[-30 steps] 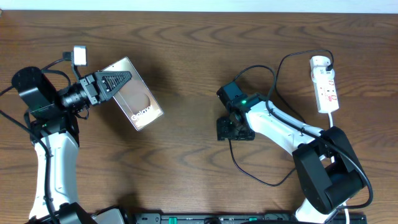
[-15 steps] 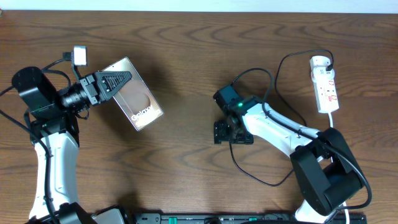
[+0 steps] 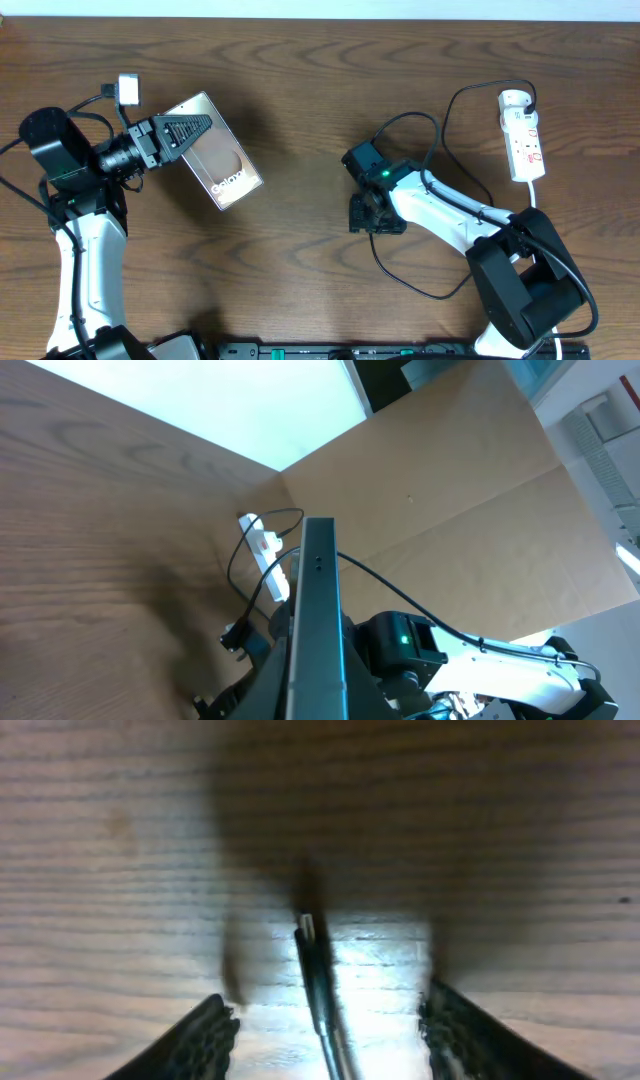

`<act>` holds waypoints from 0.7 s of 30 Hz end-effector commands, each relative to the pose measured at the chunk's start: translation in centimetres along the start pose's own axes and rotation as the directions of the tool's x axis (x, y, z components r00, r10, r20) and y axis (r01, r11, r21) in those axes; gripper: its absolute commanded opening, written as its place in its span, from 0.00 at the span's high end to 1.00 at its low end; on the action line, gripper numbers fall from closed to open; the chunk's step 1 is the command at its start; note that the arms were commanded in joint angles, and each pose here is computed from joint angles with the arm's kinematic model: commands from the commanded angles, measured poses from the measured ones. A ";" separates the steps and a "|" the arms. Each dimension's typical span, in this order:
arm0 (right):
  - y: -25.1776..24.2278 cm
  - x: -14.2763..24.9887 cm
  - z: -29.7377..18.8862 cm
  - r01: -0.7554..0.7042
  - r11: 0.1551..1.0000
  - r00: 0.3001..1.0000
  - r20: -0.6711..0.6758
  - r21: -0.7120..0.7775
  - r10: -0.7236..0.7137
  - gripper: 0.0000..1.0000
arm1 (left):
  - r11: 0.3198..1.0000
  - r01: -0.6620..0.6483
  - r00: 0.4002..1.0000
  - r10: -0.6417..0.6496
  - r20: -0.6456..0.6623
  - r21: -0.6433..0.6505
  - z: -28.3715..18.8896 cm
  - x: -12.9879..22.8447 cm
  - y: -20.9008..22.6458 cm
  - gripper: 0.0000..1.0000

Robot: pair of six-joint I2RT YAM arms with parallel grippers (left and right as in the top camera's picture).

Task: Plug charger to phone and switch on socket

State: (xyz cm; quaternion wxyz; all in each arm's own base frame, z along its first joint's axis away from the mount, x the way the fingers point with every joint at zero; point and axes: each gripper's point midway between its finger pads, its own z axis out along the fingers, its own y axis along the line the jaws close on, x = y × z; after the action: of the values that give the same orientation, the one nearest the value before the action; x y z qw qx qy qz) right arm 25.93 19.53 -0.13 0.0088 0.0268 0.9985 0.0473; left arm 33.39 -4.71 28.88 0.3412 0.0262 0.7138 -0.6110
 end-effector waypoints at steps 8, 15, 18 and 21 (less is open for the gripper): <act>-0.9 0.4 0.6 -0.018 0.999 1.000 0.002 0.041 0.018 0.77 | 1.000 0.007 1.000 -0.007 -0.015 0.018 -0.1 0.1 -0.3 0.93; -0.9 0.4 0.6 -0.018 0.999 1.000 0.001 0.041 0.018 0.99 | 1.000 0.007 1.000 -0.007 -0.015 0.017 -0.1 0.1 -0.3 0.93; -0.9 0.4 0.6 -0.018 0.999 1.000 0.002 0.041 0.018 0.99 | 1.000 0.007 1.000 -0.007 -0.015 0.017 -0.1 0.1 -0.3 0.92; -0.6 0.6 0.5 -0.018 1.000 1.000 -0.011 0.022 0.018 0.99 | 1.000 0.007 1.000 -0.007 -0.015 0.018 -0.1 0.1 -0.3 0.93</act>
State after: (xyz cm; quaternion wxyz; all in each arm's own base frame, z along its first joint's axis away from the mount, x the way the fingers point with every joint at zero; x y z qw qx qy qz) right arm 25.97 19.12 -0.30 0.0128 0.0362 0.9986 0.0375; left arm 33.39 -4.71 28.87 0.3412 0.0259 0.7139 -0.6109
